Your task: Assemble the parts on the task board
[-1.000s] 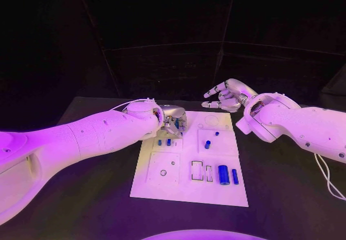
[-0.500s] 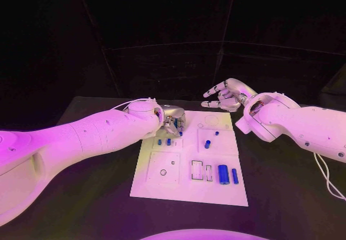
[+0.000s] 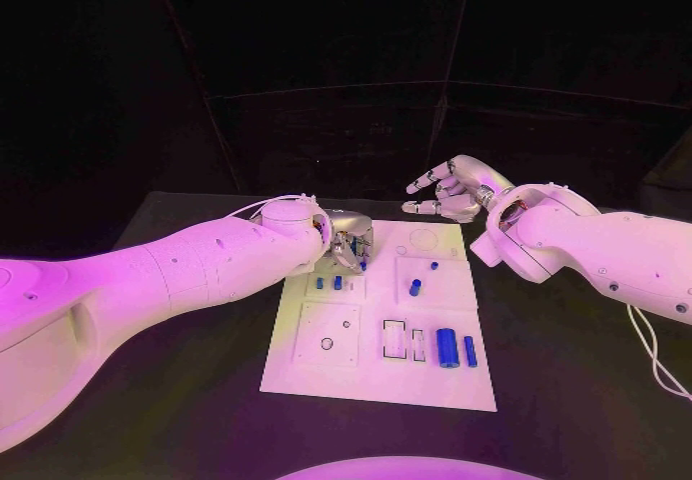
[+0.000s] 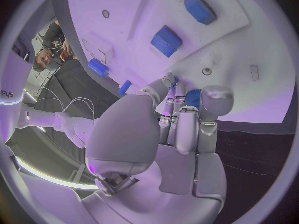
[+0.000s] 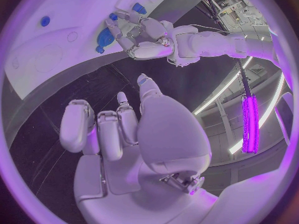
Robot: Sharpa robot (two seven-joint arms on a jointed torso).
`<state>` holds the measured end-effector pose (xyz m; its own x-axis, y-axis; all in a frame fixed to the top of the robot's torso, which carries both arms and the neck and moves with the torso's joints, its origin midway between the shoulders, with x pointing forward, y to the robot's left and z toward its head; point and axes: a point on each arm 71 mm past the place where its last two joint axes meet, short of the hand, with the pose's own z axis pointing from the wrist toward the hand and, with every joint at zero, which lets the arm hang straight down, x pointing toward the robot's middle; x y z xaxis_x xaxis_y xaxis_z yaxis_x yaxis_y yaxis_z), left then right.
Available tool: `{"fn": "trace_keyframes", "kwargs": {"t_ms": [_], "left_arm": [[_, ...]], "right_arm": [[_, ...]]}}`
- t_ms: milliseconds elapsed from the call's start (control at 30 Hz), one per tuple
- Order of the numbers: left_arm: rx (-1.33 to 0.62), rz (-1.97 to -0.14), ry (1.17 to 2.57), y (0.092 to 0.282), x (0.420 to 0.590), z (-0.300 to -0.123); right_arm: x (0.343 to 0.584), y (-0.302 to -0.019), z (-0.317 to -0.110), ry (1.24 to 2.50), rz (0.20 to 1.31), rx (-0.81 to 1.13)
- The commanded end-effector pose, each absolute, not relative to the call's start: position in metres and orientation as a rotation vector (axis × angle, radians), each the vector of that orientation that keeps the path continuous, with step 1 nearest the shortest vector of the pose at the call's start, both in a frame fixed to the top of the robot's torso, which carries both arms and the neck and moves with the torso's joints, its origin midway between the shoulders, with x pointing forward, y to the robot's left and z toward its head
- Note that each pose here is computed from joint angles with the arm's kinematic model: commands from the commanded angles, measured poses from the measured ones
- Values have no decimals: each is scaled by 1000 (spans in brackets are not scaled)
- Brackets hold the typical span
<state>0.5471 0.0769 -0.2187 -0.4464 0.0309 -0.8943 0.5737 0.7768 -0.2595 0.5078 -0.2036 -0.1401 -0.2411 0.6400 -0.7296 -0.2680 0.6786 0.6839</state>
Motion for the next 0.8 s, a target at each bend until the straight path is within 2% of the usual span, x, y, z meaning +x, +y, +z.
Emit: {"fn": "trace_keyframes", "kwargs": {"t_ms": [33,400,800], "left_arm": [[473,-655,1988,77,545,-225],[480,-639,1992,77,544,-227],[446,-686,1868,78,544,-219]], "right_arm": [[508,-202,-139,1598,882,306],[508,-202,-139,1599,883,304],[509,-203,-139,1599,880,305]]}}
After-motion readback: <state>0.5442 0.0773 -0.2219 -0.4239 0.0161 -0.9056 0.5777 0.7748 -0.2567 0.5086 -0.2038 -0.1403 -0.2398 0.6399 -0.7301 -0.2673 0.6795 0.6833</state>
